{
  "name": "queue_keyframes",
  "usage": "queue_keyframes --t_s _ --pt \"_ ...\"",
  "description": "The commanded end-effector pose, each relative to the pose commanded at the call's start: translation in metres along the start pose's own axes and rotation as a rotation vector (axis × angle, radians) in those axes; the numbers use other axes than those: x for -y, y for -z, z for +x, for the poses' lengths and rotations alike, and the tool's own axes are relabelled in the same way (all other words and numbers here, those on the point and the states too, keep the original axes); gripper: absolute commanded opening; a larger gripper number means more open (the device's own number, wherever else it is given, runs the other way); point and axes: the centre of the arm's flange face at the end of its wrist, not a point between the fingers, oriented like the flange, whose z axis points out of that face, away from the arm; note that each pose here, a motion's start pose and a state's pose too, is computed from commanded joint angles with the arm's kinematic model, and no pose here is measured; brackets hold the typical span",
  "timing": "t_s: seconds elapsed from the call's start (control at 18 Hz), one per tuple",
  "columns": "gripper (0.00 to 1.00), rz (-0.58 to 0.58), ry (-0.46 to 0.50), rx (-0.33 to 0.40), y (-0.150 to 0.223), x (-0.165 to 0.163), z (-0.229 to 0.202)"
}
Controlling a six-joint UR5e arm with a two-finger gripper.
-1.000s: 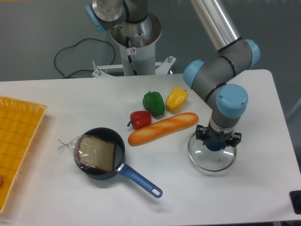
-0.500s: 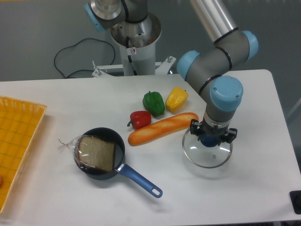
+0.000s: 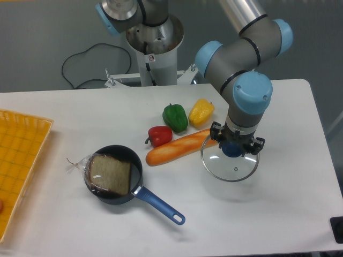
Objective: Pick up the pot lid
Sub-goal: 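Lift the glass lid by its knob and move it toward the baguette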
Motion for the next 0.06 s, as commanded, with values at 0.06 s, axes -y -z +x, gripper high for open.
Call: queue_keyframes --t_s 0.06 --pt "0.52 0.0 0.0 0.0 0.0008 -0.0002 0.0003"
